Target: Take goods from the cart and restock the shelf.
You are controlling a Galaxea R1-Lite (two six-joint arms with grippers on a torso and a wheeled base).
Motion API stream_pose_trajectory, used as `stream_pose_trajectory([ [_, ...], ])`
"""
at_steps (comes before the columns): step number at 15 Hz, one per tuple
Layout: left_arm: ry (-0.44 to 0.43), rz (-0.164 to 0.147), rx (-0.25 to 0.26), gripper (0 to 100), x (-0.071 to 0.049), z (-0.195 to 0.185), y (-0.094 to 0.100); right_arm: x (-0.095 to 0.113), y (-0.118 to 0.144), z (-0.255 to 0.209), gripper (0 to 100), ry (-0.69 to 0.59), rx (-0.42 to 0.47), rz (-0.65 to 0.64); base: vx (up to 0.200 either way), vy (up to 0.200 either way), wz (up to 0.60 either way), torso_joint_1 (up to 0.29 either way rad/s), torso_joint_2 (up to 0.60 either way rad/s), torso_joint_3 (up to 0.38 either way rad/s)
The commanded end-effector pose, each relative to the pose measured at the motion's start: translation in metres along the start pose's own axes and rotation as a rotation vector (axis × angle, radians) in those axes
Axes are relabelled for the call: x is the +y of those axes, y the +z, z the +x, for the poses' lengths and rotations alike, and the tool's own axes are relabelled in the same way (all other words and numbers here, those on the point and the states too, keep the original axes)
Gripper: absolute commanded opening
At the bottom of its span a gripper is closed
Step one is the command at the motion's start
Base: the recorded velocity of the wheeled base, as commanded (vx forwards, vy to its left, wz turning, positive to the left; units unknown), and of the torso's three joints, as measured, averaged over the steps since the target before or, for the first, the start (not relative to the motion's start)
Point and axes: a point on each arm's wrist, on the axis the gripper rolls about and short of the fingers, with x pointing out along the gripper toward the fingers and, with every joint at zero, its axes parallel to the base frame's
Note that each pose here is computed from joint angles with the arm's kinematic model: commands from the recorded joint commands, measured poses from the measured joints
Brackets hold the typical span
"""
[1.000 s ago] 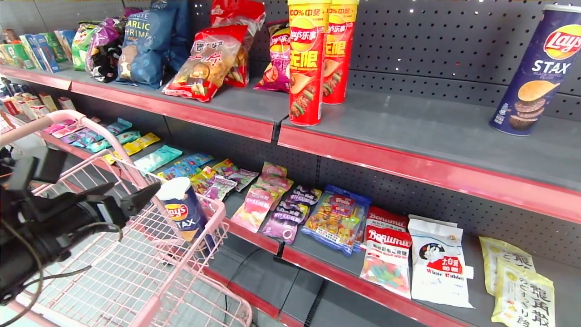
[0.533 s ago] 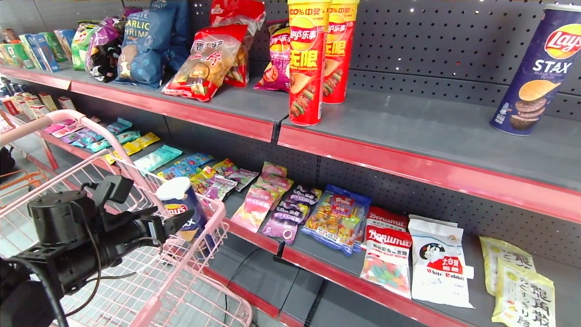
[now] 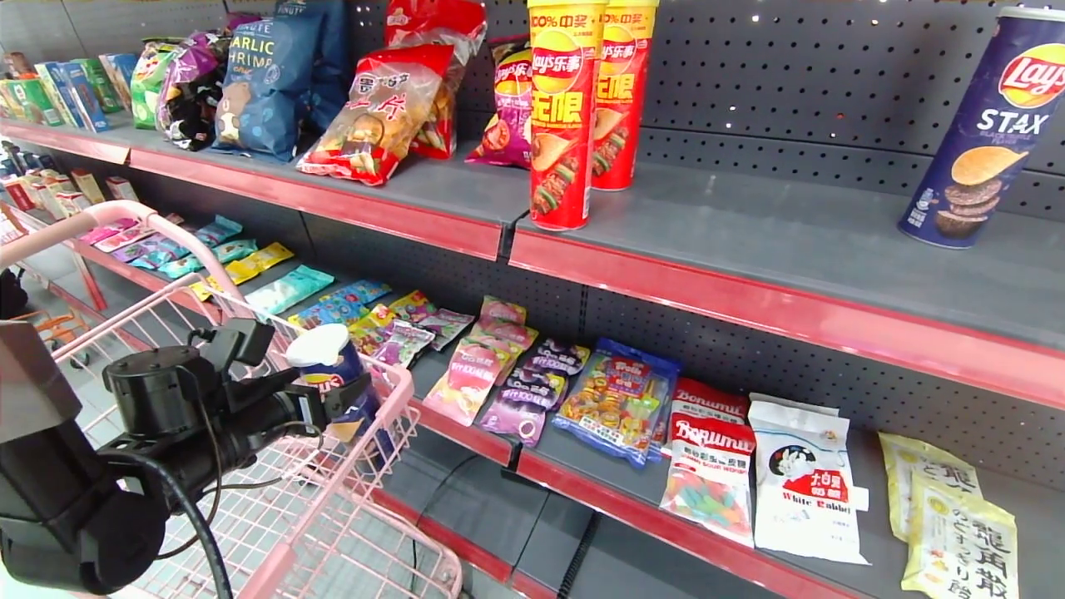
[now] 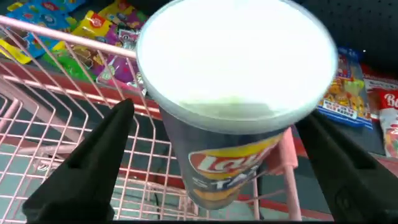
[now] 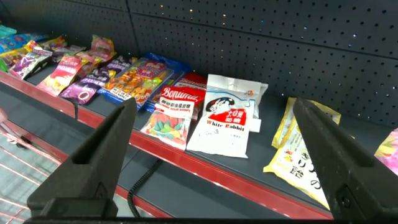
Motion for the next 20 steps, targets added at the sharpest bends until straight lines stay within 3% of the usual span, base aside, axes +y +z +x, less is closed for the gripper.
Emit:
stream_pose_trajectory([
  [1, 0.004, -0.005, 0.017, 100, 0.002, 0.006, -0.006, 0.000, 0.000, 0.000, 100, 0.000, 0.002, 0.000, 0.000, 0.000, 0.00, 0.000, 0.00, 0.000],
  [2, 0.005, -0.006, 0.018, 0, 0.003, 0.007, -0.006, 0.000, 0.000, 0.000, 100, 0.000, 0.002, 0.000, 0.000, 0.000, 0.00, 0.000, 0.00, 0.000],
  [8, 0.008, 0.008, -0.047, 0, -0.001, -0.006, 0.015, 0.000, 0.000, 0.000, 100, 0.000, 0.002, -0.002, 0.000, 0.000, 0.00, 0.000, 0.00, 0.000],
  [10, 0.007, 0.019, -0.090, 0, -0.008, -0.026, 0.048, 0.000, 0.000, 0.000, 100, 0.000, 0.000, -0.002, 0.000, 0.000, 0.00, 0.000, 0.00, 0.000],
  [11, 0.005, 0.007, -0.092, 0, -0.018, -0.051, 0.082, 0.000, 0.000, 0.000, 100, 0.000, 0.002, -0.002, 0.000, 0.000, 0.00, 0.000, 0.00, 0.000],
  [12, 0.004, -0.001, -0.090, 0, -0.022, -0.062, 0.094, 0.000, 0.000, 0.000, 100, 0.000, 0.002, -0.002, 0.000, 0.000, 0.00, 0.000, 0.00, 0.000],
  [13, 0.001, -0.015, -0.100, 0, -0.035, -0.099, 0.127, 0.000, 0.000, 0.000, 100, 0.000, 0.002, -0.002, 0.000, 0.000, 0.00, 0.000, 0.00, 0.000],
  [15, -0.016, -0.005, -0.122, 0, -0.057, -0.167, 0.153, 0.000, 0.000, 0.000, 100, 0.000, 0.000, -0.002, 0.000, 0.000, 0.00, 0.000, 0.00, 0.000],
  [16, -0.017, -0.005, -0.120, 0, -0.058, -0.170, 0.153, 0.000, 0.000, 0.000, 100, 0.000, 0.002, -0.002, 0.000, 0.000, 0.00, 0.000, 0.00, 0.000],
  [17, -0.085, 0.023, -0.150, 0, -0.081, -0.239, 0.144, 0.000, 0.000, 0.000, 100, 0.001, 0.002, -0.002, 0.000, 0.000, 0.00, 0.000, 0.00, 0.000],
  [18, -0.090, 0.039, -0.157, 0, -0.085, -0.256, 0.138, 0.000, 0.000, 0.000, 100, 0.001, 0.002, -0.002, 0.000, 0.000, 0.00, 0.000, 0.00, 0.000],
  [19, -0.079, 0.086, -0.165, 0, -0.091, -0.284, 0.121, 0.000, 0.000, 0.000, 100, 0.001, 0.002, -0.002, 0.000, 0.000, 0.00, 0.000, 0.00, 0.000],
  [20, -0.045, 0.114, -0.176, 0, -0.094, -0.303, 0.104, 0.000, 0.000, 0.000, 100, 0.001, 0.002, -0.002, 0.000, 0.000, 0.00, 0.000, 0.00, 0.000],
])
